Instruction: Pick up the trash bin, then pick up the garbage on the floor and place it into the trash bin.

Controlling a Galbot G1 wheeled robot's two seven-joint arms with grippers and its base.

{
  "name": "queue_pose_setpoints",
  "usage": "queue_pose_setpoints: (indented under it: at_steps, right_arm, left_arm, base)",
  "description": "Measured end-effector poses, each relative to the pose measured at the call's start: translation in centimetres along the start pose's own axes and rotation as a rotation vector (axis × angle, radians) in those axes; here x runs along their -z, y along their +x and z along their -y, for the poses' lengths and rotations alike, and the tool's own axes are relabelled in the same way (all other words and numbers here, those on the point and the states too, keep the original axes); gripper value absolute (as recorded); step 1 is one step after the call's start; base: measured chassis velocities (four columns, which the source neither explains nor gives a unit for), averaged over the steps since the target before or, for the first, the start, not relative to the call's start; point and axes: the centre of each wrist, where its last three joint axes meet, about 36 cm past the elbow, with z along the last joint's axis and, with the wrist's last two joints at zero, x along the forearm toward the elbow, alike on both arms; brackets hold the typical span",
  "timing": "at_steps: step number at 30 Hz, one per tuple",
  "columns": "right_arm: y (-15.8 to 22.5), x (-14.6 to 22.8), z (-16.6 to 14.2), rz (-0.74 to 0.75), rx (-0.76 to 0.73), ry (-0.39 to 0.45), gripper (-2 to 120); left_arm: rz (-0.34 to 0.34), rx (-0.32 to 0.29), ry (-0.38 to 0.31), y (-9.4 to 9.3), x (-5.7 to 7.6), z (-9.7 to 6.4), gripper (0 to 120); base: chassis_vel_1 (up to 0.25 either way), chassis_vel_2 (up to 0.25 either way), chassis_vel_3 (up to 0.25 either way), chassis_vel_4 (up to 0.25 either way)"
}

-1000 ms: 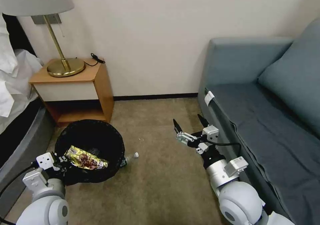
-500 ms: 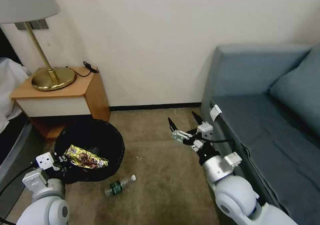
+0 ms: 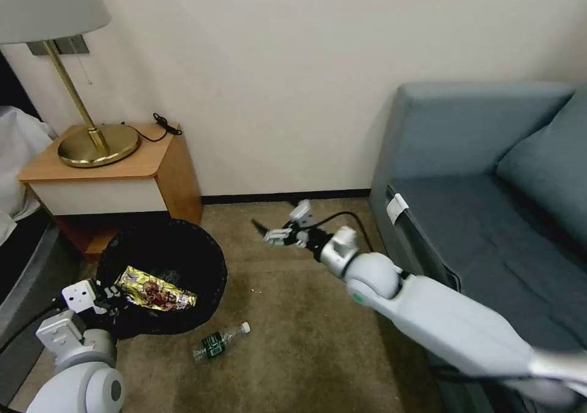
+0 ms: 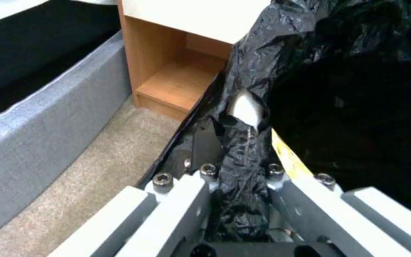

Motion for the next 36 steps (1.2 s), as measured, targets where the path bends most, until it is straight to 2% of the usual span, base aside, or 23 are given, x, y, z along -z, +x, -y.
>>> queue_pose_setpoints:
  at_steps: [4,5,9,13,17,27,36]
  right_arm:
    - [-4.9,-4.2,-0.5,-0.136,0.236,0.118,100]
    - [-4.9,-4.2,-0.5,-0.136,0.236,0.118,100]
    - [-8.3,-7.6,-1.6,-0.232,0.442,0.209,100]
    - [-9.1,-9.6,-2.1,-0.274,0.543,0.232,100]
    - [-10.1,-11.9,-3.8,-0.329,0.669,0.235,100]
    - [-12.8,-14.0,-7.9,-0.372,0.762,0.252,100]
    - [-13.4,-14.8,-9.3,-0.379,0.763,0.248,100]
  left_arm:
    - [0.005,0.007,0.000,0.0,0.0,-0.2,1]
    - [0.005,0.007,0.000,0.0,0.0,-0.2,1]
    - [0.008,0.007,0.000,-0.1,0.0,-0.1,1]
    - [0.008,0.008,0.000,-0.2,-0.1,-0.1,1]
    - [0.010,0.014,0.001,-0.4,-0.4,-0.2,1]
    - [0.010,0.022,-0.003,-0.2,-0.6,-0.4,1]
    - [0.015,0.024,-0.011,-0.1,-0.7,-0.4,1]
  base:
    - [0.000,0.000,0.000,0.000]
    - [0.000,0.000,0.000,0.000]
    - [0.000,0.000,0.000,0.000]
    - [0.000,0.000,0.000,0.000]
    - [0.000,0.000,0.000,0.000]
    - [0.000,0.000,0.000,0.000]
    - [0.000,0.000,0.000,0.000]
